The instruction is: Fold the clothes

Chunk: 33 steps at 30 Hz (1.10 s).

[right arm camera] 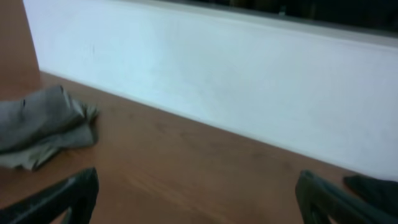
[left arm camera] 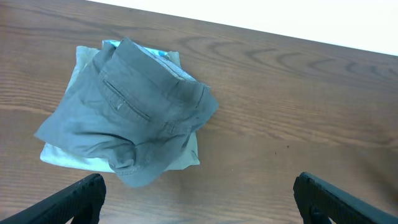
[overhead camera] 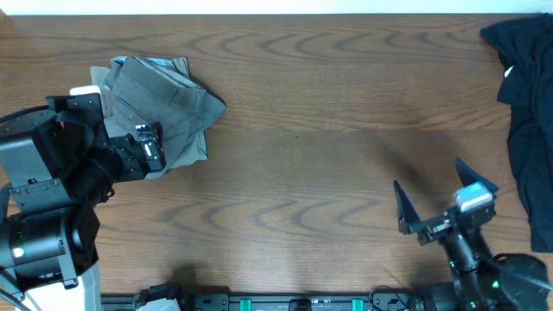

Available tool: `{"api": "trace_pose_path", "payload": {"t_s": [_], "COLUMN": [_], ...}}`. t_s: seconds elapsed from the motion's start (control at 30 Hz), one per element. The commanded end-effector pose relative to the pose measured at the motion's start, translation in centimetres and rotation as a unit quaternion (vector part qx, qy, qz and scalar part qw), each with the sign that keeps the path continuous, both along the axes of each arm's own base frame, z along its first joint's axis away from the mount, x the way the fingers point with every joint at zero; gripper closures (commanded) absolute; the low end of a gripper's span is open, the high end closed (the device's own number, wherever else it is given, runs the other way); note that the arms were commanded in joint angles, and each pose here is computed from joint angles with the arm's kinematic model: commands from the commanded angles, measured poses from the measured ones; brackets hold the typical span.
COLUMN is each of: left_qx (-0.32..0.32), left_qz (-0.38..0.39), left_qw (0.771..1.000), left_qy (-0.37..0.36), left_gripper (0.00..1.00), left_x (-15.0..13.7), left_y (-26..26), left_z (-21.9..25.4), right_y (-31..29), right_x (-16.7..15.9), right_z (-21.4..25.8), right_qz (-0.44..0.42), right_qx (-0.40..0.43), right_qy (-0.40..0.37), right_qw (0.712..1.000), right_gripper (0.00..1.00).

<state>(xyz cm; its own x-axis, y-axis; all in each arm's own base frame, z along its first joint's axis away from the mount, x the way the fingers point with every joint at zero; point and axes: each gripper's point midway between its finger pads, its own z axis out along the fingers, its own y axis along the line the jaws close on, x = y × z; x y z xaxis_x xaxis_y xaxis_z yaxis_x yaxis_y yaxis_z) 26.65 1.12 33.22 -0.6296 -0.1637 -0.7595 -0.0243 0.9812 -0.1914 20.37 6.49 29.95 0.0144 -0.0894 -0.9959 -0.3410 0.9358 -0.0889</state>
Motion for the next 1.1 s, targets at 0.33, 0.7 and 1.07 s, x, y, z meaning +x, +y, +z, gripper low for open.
{"api": "trace_pose_path", "payload": {"t_s": [0.33, 0.7, 1.07], "left_qx": [0.005, 0.005, 0.005], "left_qz": [-0.005, -0.005, -0.005], "left_qw": [1.000, 1.000, 1.000], "left_qy": [-0.001, -0.001, -0.001], "left_gripper": [0.02, 0.02, 0.02], "left_x": [0.0, 0.0, 0.0], "left_y": [-0.1, -0.1, -0.1], "left_z": [0.0, 0.0, 0.0], "right_y": [0.0, 0.5, 0.5], "right_x": [2.0, 2.9, 2.9], "right_z": [-8.9, -14.0, -14.1], "right_qz": [-0.007, 0.002, 0.003], "right_qx": [-0.005, -0.010, -0.010], "right_qy": [-0.003, 0.036, 0.037], "right_qw": [1.000, 0.999, 0.999], "right_gripper": [0.01, 0.01, 0.01]}}
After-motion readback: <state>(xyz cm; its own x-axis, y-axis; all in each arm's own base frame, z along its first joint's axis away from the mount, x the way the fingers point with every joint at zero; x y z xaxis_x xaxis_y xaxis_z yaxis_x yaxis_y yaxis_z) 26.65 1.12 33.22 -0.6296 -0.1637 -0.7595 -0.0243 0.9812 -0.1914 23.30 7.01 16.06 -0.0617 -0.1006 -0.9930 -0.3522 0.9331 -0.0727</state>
